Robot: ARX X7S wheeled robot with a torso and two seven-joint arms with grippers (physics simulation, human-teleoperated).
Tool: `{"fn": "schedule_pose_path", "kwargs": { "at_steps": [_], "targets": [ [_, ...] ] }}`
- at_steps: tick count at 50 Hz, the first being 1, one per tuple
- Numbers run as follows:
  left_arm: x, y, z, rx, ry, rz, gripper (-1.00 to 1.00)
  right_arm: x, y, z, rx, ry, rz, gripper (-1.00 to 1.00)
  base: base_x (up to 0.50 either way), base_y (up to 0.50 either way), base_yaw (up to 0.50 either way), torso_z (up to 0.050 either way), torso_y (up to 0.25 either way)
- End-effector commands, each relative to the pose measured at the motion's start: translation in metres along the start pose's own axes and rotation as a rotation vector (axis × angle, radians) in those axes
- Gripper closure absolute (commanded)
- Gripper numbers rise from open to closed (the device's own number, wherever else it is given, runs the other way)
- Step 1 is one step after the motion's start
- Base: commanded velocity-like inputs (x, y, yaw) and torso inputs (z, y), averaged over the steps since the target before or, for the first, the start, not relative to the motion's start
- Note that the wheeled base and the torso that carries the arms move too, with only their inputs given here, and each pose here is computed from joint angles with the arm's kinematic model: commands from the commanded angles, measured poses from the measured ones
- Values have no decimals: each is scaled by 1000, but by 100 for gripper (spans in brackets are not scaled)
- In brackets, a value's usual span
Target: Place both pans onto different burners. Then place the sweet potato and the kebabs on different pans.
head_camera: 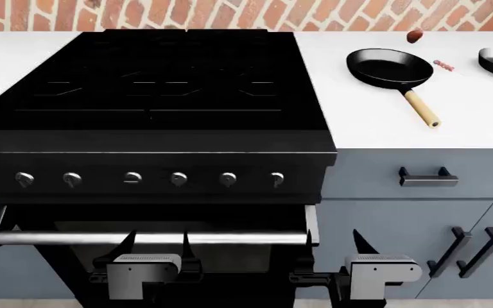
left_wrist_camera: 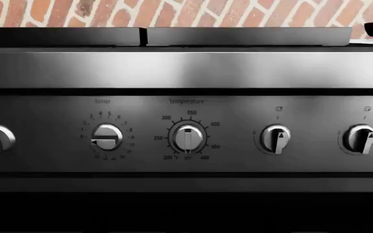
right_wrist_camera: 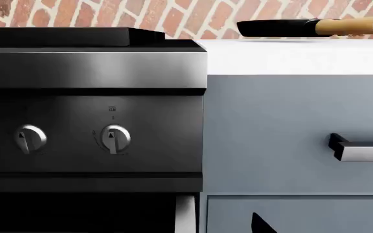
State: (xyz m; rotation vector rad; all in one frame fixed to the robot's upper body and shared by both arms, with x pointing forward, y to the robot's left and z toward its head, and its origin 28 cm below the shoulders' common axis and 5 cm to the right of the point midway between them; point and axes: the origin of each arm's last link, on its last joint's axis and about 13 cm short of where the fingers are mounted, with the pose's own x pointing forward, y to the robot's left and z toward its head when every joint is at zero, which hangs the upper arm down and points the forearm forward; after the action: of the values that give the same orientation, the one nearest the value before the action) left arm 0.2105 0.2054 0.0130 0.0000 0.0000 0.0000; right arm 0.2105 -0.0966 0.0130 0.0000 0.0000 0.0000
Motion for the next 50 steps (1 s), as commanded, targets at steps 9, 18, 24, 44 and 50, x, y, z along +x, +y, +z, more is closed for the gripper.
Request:
{"fn": "schedule_pose_path", "kwargs": {
  "at_steps": [9, 18, 24, 44, 50],
  "targets": [
    [-1, 1, -1, 8, 2, 8, -100, 0, 2, 2, 13, -14, 18, -100, 0, 0, 0, 0, 0],
    [-1, 1, -2, 13, 8, 12, -100, -2, 3, 3, 42, -13, 33, -100, -20, -161, 0, 0, 0],
    [-1, 1, -2, 15, 8, 14, -100, -1, 2, 3, 76, -21, 40, -100, -22, -500, 0, 0, 0],
    [0, 1, -3, 22, 6, 14, -100, -2, 3, 5, 100, -30, 49, -100, 14, -500, 0, 0, 0],
    [-1, 1, -2, 22, 6, 15, -100, -2, 3, 4, 95, -27, 44, -100, 21, -500, 0, 0, 0]
  ]
}}
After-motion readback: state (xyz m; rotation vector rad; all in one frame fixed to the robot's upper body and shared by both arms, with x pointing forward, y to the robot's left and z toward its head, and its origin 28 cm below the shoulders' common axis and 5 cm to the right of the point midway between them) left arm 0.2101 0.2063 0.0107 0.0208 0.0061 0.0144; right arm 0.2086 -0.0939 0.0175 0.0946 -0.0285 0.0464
